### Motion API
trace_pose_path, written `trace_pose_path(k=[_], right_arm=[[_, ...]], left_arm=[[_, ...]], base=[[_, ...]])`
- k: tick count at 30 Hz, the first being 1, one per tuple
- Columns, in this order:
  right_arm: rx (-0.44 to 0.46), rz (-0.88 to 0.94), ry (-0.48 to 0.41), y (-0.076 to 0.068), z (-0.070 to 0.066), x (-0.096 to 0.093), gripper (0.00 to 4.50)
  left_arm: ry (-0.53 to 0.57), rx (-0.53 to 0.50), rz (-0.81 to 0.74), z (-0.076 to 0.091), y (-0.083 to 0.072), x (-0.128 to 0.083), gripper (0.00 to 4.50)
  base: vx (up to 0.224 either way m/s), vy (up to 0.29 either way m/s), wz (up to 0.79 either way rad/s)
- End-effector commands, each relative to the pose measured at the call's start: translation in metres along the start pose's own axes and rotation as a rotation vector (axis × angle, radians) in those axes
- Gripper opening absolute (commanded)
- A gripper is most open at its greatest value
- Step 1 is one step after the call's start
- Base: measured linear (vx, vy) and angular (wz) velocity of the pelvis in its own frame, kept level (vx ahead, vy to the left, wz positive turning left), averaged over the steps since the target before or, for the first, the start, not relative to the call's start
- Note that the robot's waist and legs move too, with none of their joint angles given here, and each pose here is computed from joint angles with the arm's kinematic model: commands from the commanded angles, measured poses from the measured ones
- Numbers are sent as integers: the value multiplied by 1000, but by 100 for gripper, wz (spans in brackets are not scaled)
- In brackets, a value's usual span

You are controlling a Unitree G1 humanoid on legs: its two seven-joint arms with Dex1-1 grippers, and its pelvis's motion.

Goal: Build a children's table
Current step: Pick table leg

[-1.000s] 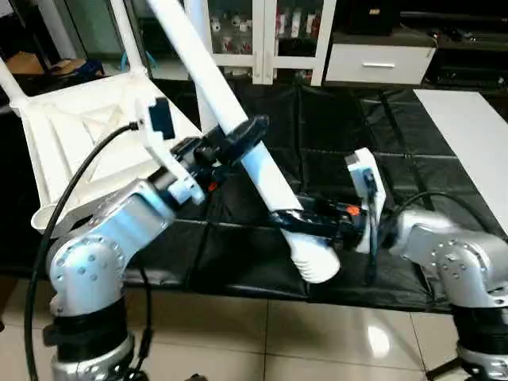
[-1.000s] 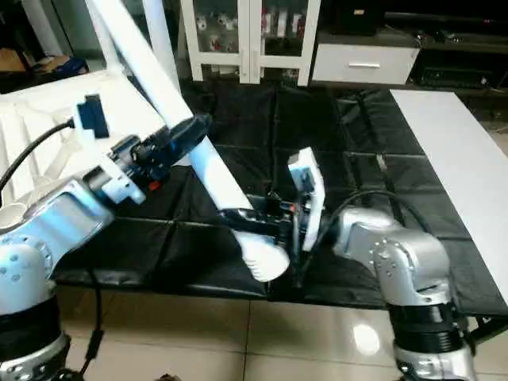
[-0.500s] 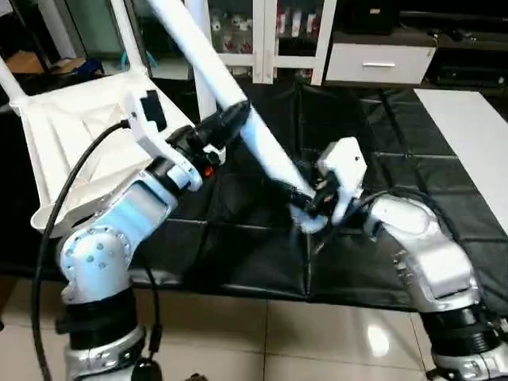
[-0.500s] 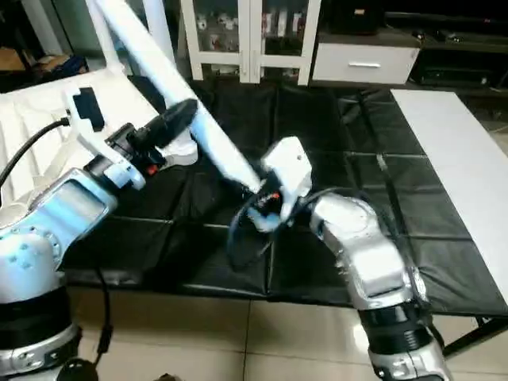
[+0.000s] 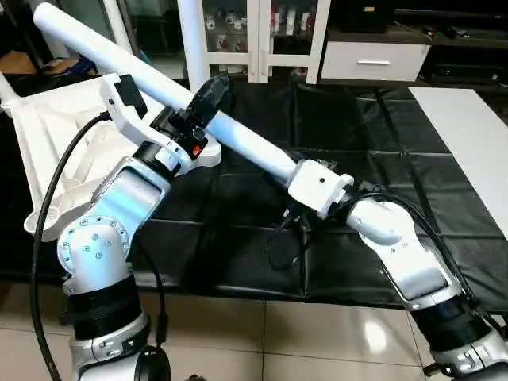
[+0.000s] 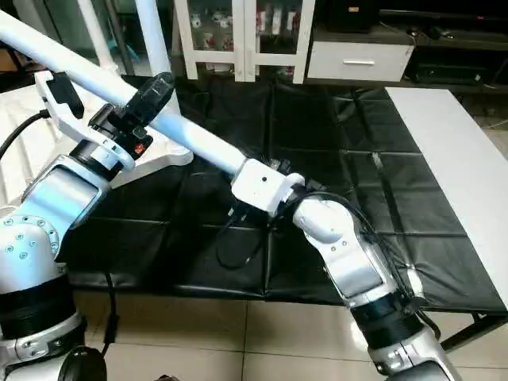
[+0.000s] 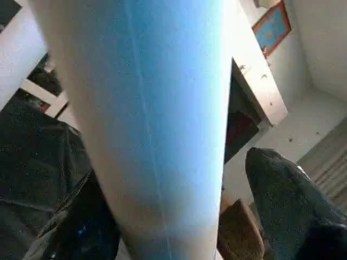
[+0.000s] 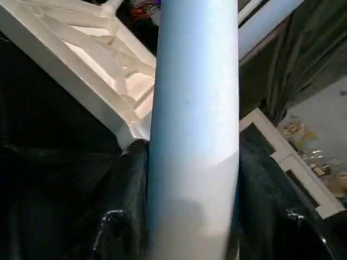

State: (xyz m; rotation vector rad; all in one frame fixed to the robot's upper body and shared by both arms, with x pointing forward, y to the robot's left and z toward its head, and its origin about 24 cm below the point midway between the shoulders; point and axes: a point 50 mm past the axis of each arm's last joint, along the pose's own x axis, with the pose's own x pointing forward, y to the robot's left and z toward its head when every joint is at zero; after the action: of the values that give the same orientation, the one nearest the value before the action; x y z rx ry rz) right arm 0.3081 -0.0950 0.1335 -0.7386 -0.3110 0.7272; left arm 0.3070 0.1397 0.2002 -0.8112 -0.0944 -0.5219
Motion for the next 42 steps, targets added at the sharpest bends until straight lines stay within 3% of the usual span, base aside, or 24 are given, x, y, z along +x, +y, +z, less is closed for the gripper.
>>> trace_pose_path(k=[1, 18, 34, 36, 37, 38, 42], right_arm=[[-37, -36, -18, -7, 4, 3, 185], [-61, -54, -37, -4, 5, 7, 185], [-59, -65, -42, -6, 6, 10, 185], [-16, -59, -54, -5, 7, 10, 241], [99, -19, -79, -2, 9, 10, 255], [99, -19, -79, -2, 9, 10, 259], [342, 145, -173, 7, 19, 4, 301]], left_arm=[[-24, -6, 27, 4, 3, 1, 317], [-51, -16, 33, 6, 1, 3, 184], [-55, -34, 29, 6, 1, 1, 170], [-48, -18, 28, 7, 2, 1, 170], [-16, 41, 20, 7, 2, 0, 170], [-16, 41, 20, 7, 2, 0, 170], [83, 174, -22, 4, 1, -1, 168]], base=[[0, 0, 0], [0, 0, 0], [0, 0, 0], [0, 0, 0], [0, 0, 0], [0, 0, 0], [0, 0, 0]])
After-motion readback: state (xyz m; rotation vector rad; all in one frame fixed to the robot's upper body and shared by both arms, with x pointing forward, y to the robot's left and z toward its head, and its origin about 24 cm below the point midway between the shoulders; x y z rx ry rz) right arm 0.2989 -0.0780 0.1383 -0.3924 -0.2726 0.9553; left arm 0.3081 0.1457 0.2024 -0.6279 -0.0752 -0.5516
